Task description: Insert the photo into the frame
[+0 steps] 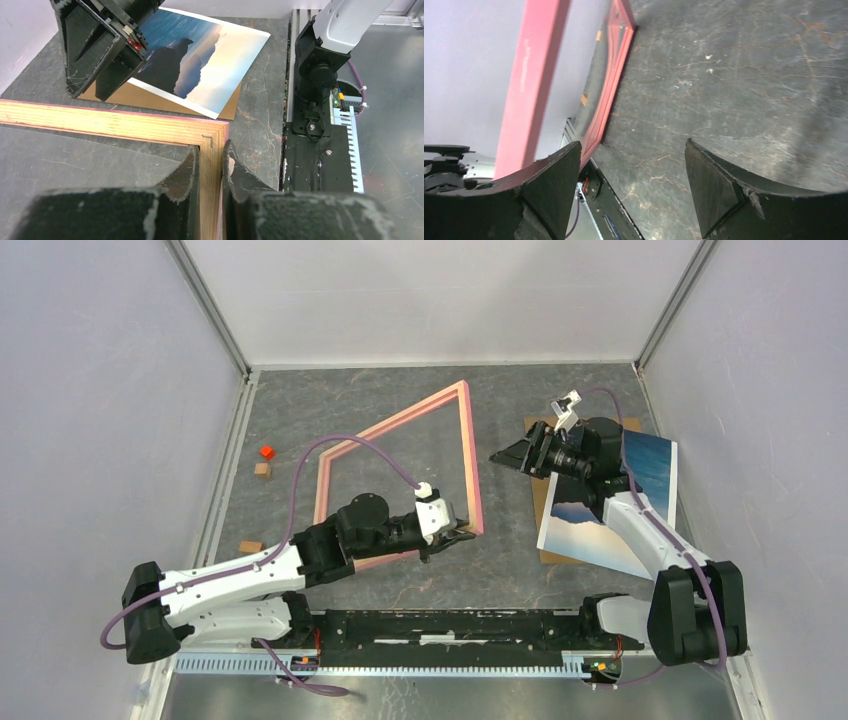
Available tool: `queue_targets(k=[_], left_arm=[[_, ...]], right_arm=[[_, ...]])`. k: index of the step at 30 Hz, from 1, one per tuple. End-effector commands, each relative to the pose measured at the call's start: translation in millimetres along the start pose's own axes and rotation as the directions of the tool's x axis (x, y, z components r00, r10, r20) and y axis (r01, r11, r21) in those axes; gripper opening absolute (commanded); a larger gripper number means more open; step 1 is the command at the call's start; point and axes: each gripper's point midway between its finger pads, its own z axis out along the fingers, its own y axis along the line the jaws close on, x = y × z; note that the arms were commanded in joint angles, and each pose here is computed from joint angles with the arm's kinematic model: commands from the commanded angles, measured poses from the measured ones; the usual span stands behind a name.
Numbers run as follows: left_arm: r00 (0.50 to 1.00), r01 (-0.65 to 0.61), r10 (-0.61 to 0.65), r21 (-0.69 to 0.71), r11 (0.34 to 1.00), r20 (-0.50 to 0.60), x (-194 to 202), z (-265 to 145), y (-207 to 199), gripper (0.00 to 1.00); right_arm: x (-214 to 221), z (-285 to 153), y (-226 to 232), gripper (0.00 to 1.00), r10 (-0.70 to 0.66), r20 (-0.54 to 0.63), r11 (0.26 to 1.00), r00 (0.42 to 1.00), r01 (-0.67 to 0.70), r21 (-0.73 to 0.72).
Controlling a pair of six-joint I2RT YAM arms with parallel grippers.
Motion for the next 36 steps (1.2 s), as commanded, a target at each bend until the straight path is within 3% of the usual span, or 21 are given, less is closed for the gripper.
queue_targets(k=[1,13,25,32,36], left_arm=[[0.989,-0.064,0.063,0.002,0.998,0.131,-41.9,-0.2,2.5,0.02],[0.991,-0.057,0.055,0.009,0.998,0.122,-42.9,-1.8,1.5,0.02],[0.994,-0.068,0.068,0.002,0.998,0.082,-26.5,5.5,3.8,0.02],[0.996,-0.082,0.083,-0.020,0.996,0.039,-11.5,13.0,9.1,0.02],[0.996,-0.091,0.092,-0.041,0.995,0.002,0.2,17.9,14.1,0.02]], right_arm=[[-1.6,1.6,30.7,0.79,-0.011,0.014,0.997,1.000,0.012,-0.080],[22.8,31.3,59.9,0.70,0.008,-0.038,0.991,0.999,-0.013,-0.134],[40.4,62.7,55.9,0.56,0.109,-0.023,0.991,0.994,-0.111,-0.081],[41.4,68.7,50.6,0.34,0.170,0.011,0.983,0.985,-0.168,-0.080],[43.8,69.6,41.4,0.03,0.191,0.028,0.980,0.981,-0.189,-0.067]])
